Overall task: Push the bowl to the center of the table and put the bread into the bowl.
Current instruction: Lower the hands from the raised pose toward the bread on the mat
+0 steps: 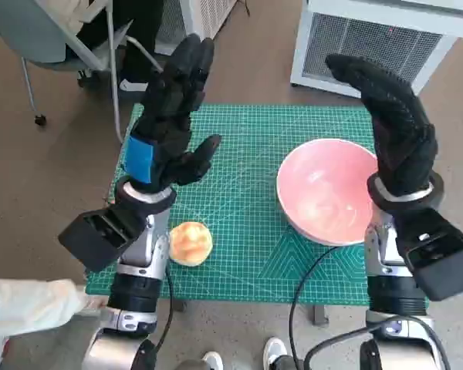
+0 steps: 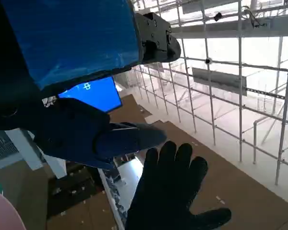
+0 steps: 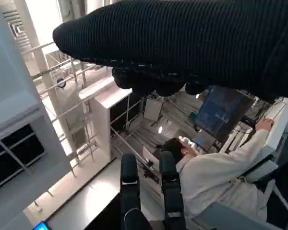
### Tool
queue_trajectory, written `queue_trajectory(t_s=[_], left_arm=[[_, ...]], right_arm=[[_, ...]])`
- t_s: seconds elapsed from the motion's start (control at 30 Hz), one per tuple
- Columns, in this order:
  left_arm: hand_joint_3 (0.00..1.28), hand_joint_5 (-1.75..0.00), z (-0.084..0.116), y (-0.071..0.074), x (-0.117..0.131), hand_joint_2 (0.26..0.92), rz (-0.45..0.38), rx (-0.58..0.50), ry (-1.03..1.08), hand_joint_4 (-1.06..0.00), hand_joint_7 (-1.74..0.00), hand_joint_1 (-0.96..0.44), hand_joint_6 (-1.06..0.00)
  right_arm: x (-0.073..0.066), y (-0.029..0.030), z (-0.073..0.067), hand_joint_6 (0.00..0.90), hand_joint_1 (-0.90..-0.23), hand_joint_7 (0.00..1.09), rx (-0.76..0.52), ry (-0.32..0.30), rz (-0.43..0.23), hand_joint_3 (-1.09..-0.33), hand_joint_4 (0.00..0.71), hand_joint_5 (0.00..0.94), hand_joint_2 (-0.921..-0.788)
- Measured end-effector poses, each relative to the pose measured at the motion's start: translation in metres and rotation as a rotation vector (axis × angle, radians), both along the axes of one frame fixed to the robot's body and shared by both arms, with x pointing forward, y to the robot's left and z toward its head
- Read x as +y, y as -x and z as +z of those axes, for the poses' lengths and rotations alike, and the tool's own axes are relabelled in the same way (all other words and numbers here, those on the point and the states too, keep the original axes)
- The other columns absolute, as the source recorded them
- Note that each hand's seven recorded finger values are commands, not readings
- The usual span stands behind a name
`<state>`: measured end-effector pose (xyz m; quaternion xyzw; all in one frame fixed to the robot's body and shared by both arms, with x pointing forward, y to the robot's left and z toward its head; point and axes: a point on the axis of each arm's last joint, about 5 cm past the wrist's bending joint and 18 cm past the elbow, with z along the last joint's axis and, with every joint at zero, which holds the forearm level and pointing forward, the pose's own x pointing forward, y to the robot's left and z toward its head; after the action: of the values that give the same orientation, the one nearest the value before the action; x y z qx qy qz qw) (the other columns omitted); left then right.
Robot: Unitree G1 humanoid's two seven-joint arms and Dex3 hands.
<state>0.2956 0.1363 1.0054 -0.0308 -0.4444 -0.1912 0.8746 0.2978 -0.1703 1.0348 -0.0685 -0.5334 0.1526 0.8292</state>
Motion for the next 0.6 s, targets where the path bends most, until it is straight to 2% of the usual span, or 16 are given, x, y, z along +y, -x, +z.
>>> queue_trajectory(t_s=[0.27,0.6], left_arm=[[0.4,-0.01,0.0,0.0,0.0003,0.921,0.002,0.0,0.002,-0.17,-0.29,-0.47,-0.13],[0.4,0.0,-0.0009,0.0003,0.0,0.921,0.004,0.004,0.006,-0.17,-0.3,-0.47,-0.12]], right_arm=[[-0.0005,0.0001,0.0,0.205,-0.537,0.28,-0.003,-0.002,-0.002,-0.756,0.267,0.005,-0.921],[-0.0008,0.0002,-0.0005,0.207,-0.547,0.28,0.0,-0.002,-0.003,-0.753,0.266,0.003,-0.921]])
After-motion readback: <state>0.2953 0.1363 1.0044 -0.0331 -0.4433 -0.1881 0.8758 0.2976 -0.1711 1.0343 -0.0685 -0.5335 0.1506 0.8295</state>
